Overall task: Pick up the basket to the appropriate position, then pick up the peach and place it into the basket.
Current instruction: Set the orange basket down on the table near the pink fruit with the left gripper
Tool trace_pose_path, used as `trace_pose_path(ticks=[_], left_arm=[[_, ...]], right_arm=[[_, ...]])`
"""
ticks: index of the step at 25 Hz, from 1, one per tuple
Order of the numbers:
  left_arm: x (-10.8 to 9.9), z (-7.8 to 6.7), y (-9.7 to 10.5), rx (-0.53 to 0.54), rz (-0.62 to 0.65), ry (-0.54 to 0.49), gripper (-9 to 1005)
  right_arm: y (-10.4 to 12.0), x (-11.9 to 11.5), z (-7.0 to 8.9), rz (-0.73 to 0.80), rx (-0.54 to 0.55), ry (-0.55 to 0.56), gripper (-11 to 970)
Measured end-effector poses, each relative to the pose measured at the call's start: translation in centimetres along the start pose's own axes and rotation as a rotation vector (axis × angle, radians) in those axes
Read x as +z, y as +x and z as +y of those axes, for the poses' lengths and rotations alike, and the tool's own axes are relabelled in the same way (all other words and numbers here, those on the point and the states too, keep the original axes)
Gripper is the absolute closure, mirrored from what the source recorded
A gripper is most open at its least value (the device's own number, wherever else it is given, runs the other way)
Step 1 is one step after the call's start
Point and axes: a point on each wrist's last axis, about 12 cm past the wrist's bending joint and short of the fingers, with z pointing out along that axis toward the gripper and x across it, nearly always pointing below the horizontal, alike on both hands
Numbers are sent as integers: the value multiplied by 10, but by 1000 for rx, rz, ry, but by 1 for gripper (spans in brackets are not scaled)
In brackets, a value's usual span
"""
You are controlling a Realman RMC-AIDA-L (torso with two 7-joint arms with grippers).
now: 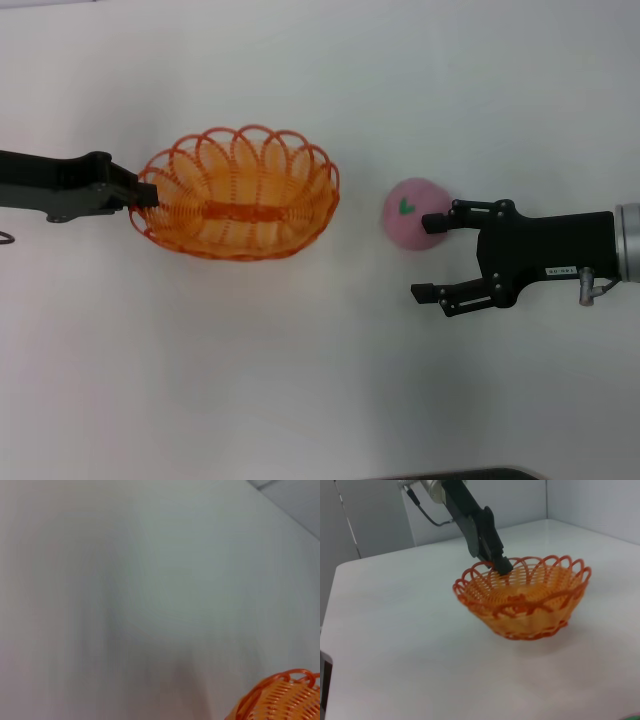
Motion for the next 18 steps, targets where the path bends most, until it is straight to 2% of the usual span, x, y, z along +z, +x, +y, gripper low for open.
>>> trace_pose_path(ticks=[10,18], left_arm=[[1,7,8,-9,-70,-46,916],[5,10,13,-20,-74,-50,915]], right_arm=[[0,0,0,0,2,-1,11],[0,1,1,-1,3,-1,11]])
